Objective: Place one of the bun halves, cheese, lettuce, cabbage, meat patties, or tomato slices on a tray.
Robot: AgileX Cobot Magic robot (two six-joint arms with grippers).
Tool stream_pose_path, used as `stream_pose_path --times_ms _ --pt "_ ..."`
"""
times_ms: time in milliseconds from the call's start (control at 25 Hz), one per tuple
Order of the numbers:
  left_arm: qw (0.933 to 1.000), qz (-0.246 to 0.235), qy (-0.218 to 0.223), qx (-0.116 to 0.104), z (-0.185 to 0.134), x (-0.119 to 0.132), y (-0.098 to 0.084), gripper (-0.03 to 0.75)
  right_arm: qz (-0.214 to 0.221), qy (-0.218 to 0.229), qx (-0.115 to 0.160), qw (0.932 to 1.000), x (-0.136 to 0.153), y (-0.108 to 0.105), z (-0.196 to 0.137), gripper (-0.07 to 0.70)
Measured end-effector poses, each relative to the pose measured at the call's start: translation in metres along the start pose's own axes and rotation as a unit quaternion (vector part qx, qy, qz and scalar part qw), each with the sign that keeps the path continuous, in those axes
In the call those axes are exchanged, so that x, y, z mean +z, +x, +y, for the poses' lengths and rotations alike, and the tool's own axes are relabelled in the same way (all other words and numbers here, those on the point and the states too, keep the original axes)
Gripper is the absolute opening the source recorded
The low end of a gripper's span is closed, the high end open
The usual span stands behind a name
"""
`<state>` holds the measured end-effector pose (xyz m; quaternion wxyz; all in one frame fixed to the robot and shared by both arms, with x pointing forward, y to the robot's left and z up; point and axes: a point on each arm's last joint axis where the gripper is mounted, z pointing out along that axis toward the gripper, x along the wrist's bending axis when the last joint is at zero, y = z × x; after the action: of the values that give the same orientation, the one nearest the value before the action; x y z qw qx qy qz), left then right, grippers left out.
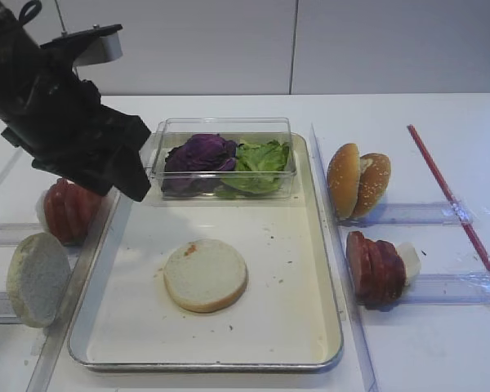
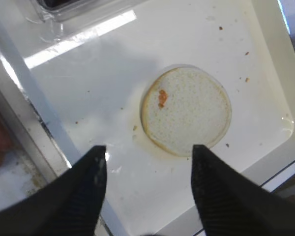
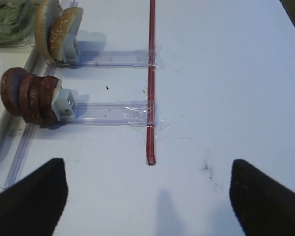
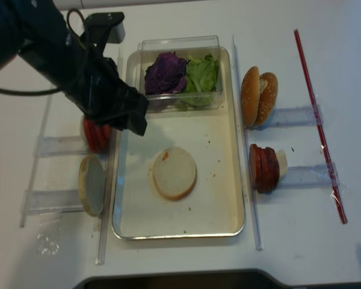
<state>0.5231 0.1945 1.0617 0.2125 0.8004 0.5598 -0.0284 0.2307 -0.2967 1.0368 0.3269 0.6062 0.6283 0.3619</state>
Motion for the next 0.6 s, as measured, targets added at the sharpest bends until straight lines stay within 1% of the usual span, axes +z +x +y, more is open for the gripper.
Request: stream_pose_path --times_ms 120,160,400,480,600 --pt "0.9996 0.028 0.001 0.011 -0.003 -0.008 0.002 0.397 0.000 0.000 0.000 1.0000 0.000 0.000 0.000 0.689" --pt "0.9992 0.039 0.004 0.010 -0.005 -0.010 0.004 0.397 0.000 0.000 0.000 1.0000 0.000 0.000 0.000 0.689" --pt "0.9935 0.107 0.034 0.018 -0.015 -0.023 0.013 0.397 0.000 0.000 0.000 1.0000 0.000 0.000 0.000 0.689" --pt "0.9919 0.122 0.035 0.010 -0.018 -0.028 0.015 0.397 0.000 0.000 0.000 1.0000 0.000 0.000 0.000 0.689" --pt "0.9909 0.129 0.035 -0.014 -0.022 -0.036 0.024 0.397 0.000 0.000 0.000 1.0000 0.000 0.000 0.000 0.689"
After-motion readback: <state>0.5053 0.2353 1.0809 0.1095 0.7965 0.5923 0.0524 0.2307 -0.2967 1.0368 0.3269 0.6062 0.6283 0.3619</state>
